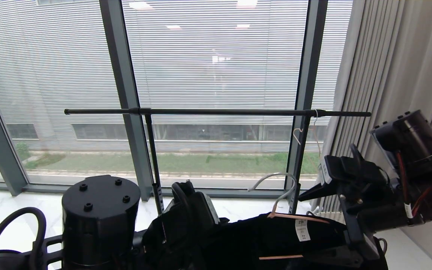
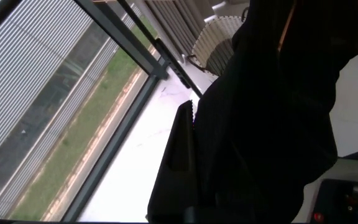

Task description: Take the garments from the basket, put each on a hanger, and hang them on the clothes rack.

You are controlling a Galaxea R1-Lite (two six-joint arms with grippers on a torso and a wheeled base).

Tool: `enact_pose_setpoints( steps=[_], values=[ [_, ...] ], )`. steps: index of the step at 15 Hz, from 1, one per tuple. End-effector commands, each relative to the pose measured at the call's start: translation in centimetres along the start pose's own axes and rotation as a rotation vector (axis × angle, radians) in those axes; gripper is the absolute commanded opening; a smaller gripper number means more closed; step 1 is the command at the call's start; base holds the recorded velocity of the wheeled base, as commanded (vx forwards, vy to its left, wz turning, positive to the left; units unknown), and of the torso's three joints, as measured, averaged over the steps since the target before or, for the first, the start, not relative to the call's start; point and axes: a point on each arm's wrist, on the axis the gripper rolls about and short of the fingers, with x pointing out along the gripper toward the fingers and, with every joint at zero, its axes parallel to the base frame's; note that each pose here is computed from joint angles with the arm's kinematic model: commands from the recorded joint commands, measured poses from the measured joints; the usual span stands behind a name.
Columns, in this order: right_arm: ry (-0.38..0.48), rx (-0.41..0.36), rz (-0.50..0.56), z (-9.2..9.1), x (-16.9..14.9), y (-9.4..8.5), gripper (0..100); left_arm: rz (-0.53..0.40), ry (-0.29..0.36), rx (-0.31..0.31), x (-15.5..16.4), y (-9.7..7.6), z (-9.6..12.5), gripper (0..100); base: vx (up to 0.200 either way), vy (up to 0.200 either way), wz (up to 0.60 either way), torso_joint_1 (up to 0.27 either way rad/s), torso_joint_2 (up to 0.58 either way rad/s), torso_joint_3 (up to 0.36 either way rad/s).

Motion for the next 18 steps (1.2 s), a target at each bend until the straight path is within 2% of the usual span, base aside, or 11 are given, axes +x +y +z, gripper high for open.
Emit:
enact_pose_setpoints(
  steps=[1,3,7,8,15,17,18],
  values=[
    [0.029,0.002,0.03,-0.24,1.18,-0.07,100,-0.011,-0.003,0.004,0.0,-0.29,0.06,0,0.0,0.0,0.0,0.0,0.0,0.0],
    [0.036,-0.024,0.035,-0.39,1.47,-0.15,100,-0.011,-0.003,0.006,0.0,-0.29,0.06,0,0.0,0.0,0.0,0.0,0.0,0.0],
    [0.041,-0.027,0.04,-0.46,1.68,-0.23,100,-0.022,-0.007,0.01,-0.01,-0.57,0.17,0,0.0,0.0,0.0,0.0,0.0,0.0],
    [0.042,-0.027,0.039,-0.47,1.68,-0.23,0,-0.022,-0.007,0.01,-0.01,-0.57,0.17,0,0.0,0.0,0.0,0.0,0.0,0.0],
    [0.003,-0.055,0.006,-0.1,1.94,-0.62,0,-0.026,-0.014,0.012,-0.1,-0.71,0.33,0,0.0,0.0,0.0,0.0,0.0,0.0],
    [-0.009,-0.093,-0.024,-0.02,2.03,-0.77,0,-0.038,-0.021,0.009,-0.07,-1.05,0.51,0,0.0,0.0,0.0,0.0,0.0,0.0],
    [-0.022,-0.12,-0.035,-0.02,2.1,-0.86,0,-0.044,-0.023,0.011,-0.06,-1.22,0.59,100,0.0,0.0,0.0,0.0,0.0,0.0]
  ],
)
